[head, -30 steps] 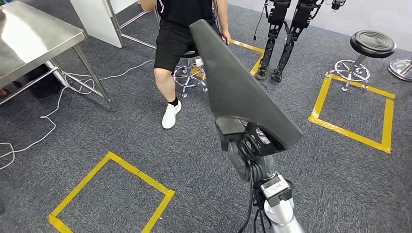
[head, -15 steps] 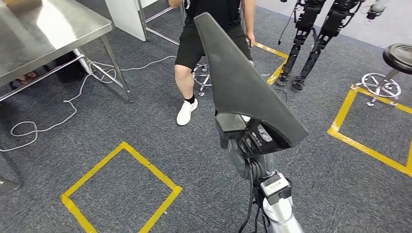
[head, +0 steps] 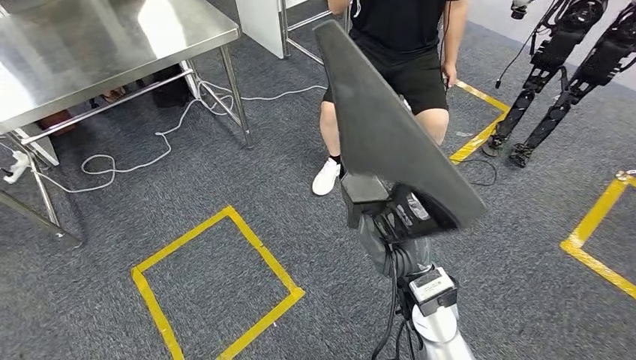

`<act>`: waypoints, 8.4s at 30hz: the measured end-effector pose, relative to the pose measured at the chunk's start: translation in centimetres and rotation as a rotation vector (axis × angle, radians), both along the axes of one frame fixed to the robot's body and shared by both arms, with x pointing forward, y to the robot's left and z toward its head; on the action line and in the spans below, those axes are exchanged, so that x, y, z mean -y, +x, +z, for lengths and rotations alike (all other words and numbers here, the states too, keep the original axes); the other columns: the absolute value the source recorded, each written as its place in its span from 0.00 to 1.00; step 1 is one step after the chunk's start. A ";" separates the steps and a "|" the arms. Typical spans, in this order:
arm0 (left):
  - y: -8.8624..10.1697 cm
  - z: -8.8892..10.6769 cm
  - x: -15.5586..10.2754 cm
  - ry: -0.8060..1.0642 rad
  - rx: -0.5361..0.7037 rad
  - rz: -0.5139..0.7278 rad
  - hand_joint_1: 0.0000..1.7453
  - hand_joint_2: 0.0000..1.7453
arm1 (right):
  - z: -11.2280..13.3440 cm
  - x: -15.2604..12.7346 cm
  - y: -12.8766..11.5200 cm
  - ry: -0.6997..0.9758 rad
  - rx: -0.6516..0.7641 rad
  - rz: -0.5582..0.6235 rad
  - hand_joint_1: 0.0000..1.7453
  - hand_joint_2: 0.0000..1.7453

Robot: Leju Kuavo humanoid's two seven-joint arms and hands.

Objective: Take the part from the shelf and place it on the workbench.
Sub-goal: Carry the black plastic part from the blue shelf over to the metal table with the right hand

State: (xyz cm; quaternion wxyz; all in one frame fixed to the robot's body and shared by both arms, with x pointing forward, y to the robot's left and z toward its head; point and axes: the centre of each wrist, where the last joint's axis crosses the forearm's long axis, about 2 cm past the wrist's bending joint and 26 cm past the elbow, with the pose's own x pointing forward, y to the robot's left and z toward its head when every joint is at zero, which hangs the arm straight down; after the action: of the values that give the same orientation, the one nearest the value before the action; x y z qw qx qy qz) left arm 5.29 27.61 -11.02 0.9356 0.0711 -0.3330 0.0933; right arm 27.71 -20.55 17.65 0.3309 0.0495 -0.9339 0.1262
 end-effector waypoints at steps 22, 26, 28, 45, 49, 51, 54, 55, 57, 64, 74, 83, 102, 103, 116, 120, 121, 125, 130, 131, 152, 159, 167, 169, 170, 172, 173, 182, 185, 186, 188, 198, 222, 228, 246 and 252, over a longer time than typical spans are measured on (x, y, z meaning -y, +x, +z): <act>0.3 0.0 -0.4 0.021 -0.013 0.003 0.00 1.00 | 0.0 0.1 -0.3 0.017 0.000 -0.020 1.00 1.00; 0.1 0.0 -0.3 0.022 -0.017 0.004 0.00 1.00 | -0.2 0.2 -0.3 0.017 -0.004 -0.026 1.00 1.00; 0.1 0.0 -0.3 0.025 -0.018 0.004 0.00 1.00 | -0.1 0.2 -0.3 0.017 -0.003 -0.027 1.00 1.00; 0.2 0.0 -0.3 0.038 -0.019 0.008 0.00 1.00 | 0.0 -0.1 -0.1 0.028 -0.002 -0.030 1.00 1.00; 0.1 0.0 -0.2 0.037 -0.018 0.008 0.00 1.00 | 0.1 -0.1 -0.1 0.030 0.001 -0.030 1.00 1.00; 0.2 0.0 -0.2 0.036 -0.017 0.008 0.00 1.00 | 0.0 -0.1 -0.1 0.029 0.000 -0.029 1.00 1.00; 0.2 0.0 -0.2 0.036 -0.017 0.008 0.00 1.00 | -0.2 0.0 -0.2 0.025 -0.008 -0.030 1.00 1.00; 0.2 0.0 -0.2 0.036 -0.018 0.008 0.00 1.00 | -0.3 0.0 -0.2 0.024 -0.009 -0.031 1.00 1.00; 0.1 0.0 -0.1 0.034 -0.018 0.008 0.00 1.00 | -0.2 0.1 -0.2 0.023 -0.008 -0.031 1.00 1.00; -0.1 0.0 -0.1 0.038 -0.025 0.008 0.00 1.00 | -0.1 0.1 -0.1 0.041 -0.014 -0.057 1.00 1.00; 0.0 0.0 0.0 0.034 -0.036 0.008 0.00 1.00 | -0.2 0.4 -0.1 0.065 -0.025 -0.076 1.00 1.00; 0.0 0.0 0.0 0.036 -0.038 0.009 0.00 1.00 | -0.3 0.3 -0.2 0.070 -0.029 -0.077 1.00 1.00; -0.1 0.0 0.2 0.055 -0.050 0.002 0.00 1.00 | -0.4 0.5 -0.4 0.073 -0.030 -0.084 1.00 1.00; -0.1 0.0 0.2 0.055 -0.051 0.002 0.00 1.00 | -0.4 0.5 -0.4 0.073 -0.030 -0.085 1.00 1.00; -0.1 0.0 0.2 0.060 -0.078 -0.008 0.00 1.00 | -0.5 0.4 -0.5 0.078 -0.032 -0.090 1.00 1.00; 0.0 0.0 0.1 0.064 -0.080 -0.011 0.00 1.00 | -0.5 0.4 -0.4 0.080 -0.030 -0.094 1.00 1.00; 0.1 0.0 0.1 0.064 -0.081 -0.012 0.00 1.00 | -0.5 0.4 -0.5 0.081 -0.030 -0.096 1.00 1.00; 0.1 0.0 0.1 0.065 -0.082 -0.013 0.00 1.00 | -0.4 0.3 -0.5 0.084 -0.027 -0.098 1.00 1.00; -0.1 0.0 0.2 0.067 -0.084 -0.018 0.00 1.00 | -0.7 0.4 -0.7 0.080 -0.038 -0.100 1.00 1.00; -0.1 0.0 0.2 0.067 -0.085 -0.019 0.00 1.00 | -0.8 0.5 -0.8 0.079 -0.039 -0.100 1.00 1.00; -0.1 0.0 0.0 0.075 -0.077 -0.038 0.00 1.00 | -0.6 0.5 -0.7 0.087 -0.033 -0.102 1.00 1.00; -0.1 0.0 0.0 0.071 -0.072 -0.040 0.00 1.00 | -0.5 0.6 -0.6 0.086 -0.030 -0.102 1.00 1.00; -0.1 0.0 0.1 0.069 -0.066 -0.037 0.00 1.00 | -0.3 0.4 -0.1 0.083 -0.028 -0.096 1.00 1.00; -0.1 0.0 0.1 0.070 -0.065 -0.037 0.00 1.00 | -0.2 0.3 0.0 0.086 -0.025 -0.093 1.00 1.00; -0.1 0.0 0.1 0.070 -0.064 -0.037 0.00 1.00 | -0.1 0.2 0.1 0.088 -0.023 -0.090 1.00 1.00; -0.1 0.0 0.1 0.070 -0.064 -0.036 0.00 1.00 | 0.2 -0.2 0.4 0.091 -0.016 -0.081 1.00 1.00; -0.1 0.0 0.1 0.070 -0.066 -0.036 0.00 1.00 | 0.3 -0.4 0.5 0.090 -0.014 -0.076 1.00 1.00; 0.1 0.0 -0.1 0.079 -0.092 -0.018 0.00 1.00 | 1.1 -2.1 1.1 0.082 -0.020 -0.043 1.00 1.00; 0.1 0.1 -0.1 0.080 -0.094 -0.005 0.00 1.00 | 1.6 -2.5 1.4 0.085 -0.020 -0.032 1.00 1.00; 0.2 0.1 -0.1 0.080 -0.096 -0.004 0.00 1.00 | 1.8 -2.6 1.5 0.085 -0.017 -0.030 1.00 1.00; 0.2 0.1 -0.1 0.079 -0.108 -0.002 0.00 1.00 | 2.0 -2.8 1.7 0.082 -0.014 -0.028 1.00 1.00; 0.4 0.1 -0.2 0.077 -0.138 0.026 0.00 1.00 | 2.6 -3.6 2.3 0.074 -0.017 -0.014 1.00 1.00; 0.2 0.0 -0.5 0.053 -0.129 0.022 0.00 1.00 | 2.0 -3.7 1.3 0.060 -0.034 -0.044 1.00 1.00; 0.2 0.0 -0.4 0.044 -0.128 0.016 0.00 1.00 | 1.6 -3.4 1.0 0.048 -0.042 -0.054 1.00 1.00; 0.3 0.1 -0.3 0.031 -0.131 0.001 0.00 1.00 | 1.6 -3.1 0.6 0.050 -0.048 -0.076 1.00 1.00; 0.5 0.1 -0.2 0.030 -0.127 0.000 0.00 1.00 | 1.7 -2.9 0.6 0.047 -0.048 -0.078 1.00 1.00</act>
State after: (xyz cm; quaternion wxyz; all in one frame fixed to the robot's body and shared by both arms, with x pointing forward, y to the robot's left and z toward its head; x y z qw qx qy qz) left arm 5.80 27.84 -10.93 0.9537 0.0910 -0.2744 0.0834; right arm 28.26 -17.67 19.37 0.3567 0.0241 -0.9295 0.0901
